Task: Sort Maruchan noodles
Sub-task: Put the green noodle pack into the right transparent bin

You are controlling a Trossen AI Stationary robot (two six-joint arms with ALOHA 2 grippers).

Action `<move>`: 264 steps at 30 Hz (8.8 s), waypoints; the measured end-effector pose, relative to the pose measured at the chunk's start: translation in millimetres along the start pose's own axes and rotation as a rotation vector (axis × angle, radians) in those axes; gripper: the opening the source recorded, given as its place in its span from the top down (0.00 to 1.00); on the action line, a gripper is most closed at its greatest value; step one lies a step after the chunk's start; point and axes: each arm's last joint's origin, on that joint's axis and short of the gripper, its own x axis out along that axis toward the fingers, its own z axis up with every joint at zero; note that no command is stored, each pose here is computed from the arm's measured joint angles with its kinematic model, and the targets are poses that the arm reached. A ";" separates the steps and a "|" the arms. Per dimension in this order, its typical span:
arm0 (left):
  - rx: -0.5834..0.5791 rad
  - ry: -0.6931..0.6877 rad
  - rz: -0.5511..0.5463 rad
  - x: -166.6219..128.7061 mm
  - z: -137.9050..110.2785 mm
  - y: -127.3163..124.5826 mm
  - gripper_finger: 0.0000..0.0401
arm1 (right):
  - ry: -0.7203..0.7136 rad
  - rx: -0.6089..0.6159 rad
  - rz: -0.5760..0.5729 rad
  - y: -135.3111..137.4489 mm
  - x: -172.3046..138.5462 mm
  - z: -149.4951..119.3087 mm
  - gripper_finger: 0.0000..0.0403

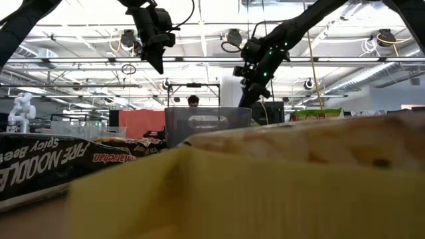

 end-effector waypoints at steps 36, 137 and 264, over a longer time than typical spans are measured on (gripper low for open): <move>0.003 0.000 0.000 0.0 0.0 -0.1 0.99 | 0.092 -0.021 -0.163 2.0 -92.3 3.9 1.00; 0.049 -0.034 -0.007 2.1 9.4 -14.6 0.99 | 0.319 0.768 0.339 51.6 -117.2 -90.8 1.00; 0.190 -0.968 -0.325 267.9 144.2 -173.6 0.99 | 0.256 0.646 0.298 50.0 -110.6 -79.8 1.00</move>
